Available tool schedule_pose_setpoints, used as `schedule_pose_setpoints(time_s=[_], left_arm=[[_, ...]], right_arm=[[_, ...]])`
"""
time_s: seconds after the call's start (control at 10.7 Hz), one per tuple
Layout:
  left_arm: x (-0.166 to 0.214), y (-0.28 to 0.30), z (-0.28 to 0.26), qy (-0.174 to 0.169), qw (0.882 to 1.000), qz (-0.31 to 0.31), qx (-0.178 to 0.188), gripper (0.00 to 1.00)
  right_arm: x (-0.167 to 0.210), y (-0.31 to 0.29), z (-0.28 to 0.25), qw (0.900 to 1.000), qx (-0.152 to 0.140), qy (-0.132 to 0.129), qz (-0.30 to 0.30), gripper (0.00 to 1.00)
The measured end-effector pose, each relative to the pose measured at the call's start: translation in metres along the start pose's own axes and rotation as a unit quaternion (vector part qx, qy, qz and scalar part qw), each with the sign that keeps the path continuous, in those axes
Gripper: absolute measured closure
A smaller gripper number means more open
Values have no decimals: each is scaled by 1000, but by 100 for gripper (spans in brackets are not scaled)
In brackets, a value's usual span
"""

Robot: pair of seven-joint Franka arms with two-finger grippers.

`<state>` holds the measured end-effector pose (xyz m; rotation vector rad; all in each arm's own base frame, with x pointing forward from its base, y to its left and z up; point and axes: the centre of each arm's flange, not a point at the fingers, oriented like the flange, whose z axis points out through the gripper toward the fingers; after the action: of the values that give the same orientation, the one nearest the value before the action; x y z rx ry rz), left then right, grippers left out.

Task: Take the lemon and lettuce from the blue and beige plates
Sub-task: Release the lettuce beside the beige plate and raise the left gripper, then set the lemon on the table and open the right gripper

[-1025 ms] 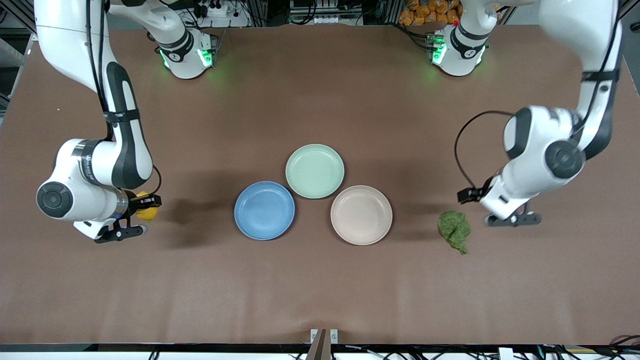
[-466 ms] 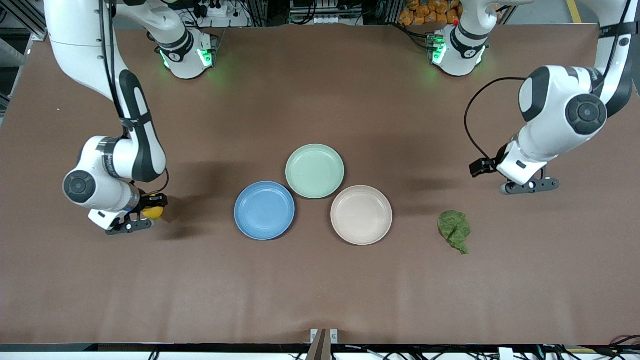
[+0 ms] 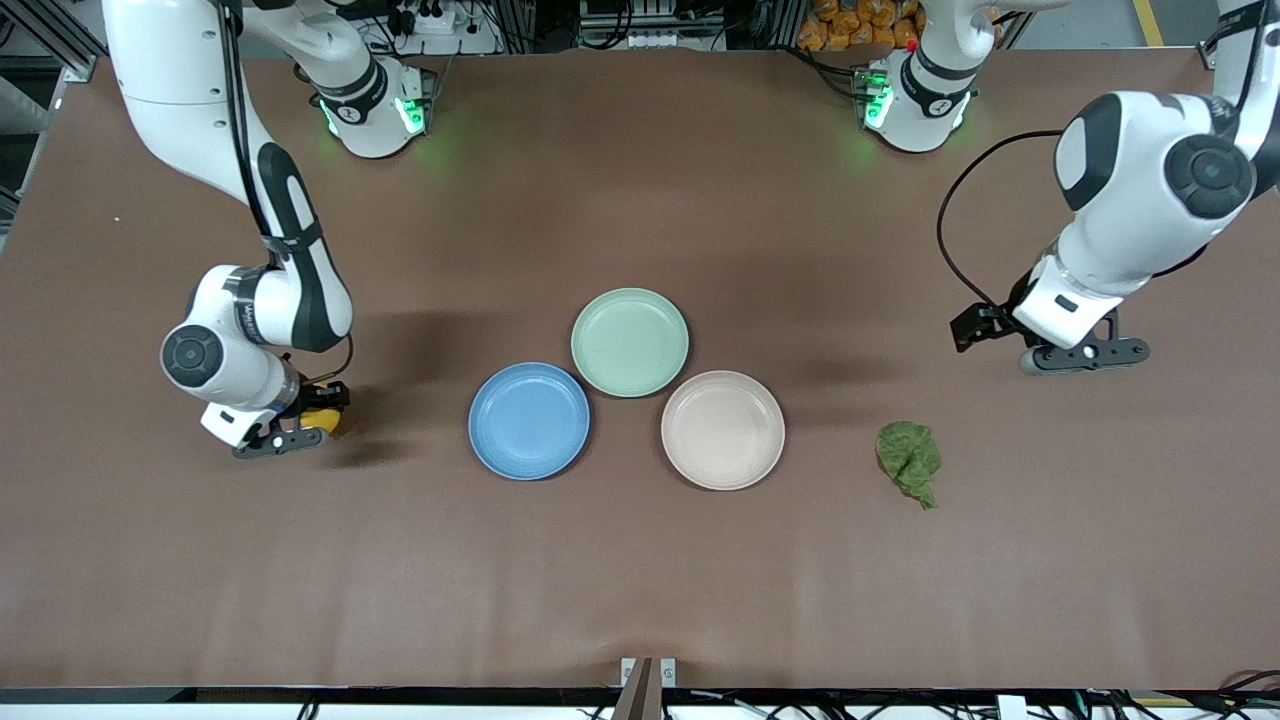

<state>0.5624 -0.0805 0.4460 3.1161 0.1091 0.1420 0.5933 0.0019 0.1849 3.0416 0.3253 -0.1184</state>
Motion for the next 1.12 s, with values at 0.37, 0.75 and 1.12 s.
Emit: schedule_pose_setpoints(time_s=[0.37,0.75,1.12], left_arm=[[22,3,-90,13,1000,-2,-3,0],[22,3,-153,-1,1000,-1,0,0],[16,3,-173,-20,1000,5,4,0]], right_arm=[[0,-2,0,1000,1,0,-2,30],[15,-7,-33,999,27,-47,-8,0],[38,-3,-109,996,49,-77,-13,0]])
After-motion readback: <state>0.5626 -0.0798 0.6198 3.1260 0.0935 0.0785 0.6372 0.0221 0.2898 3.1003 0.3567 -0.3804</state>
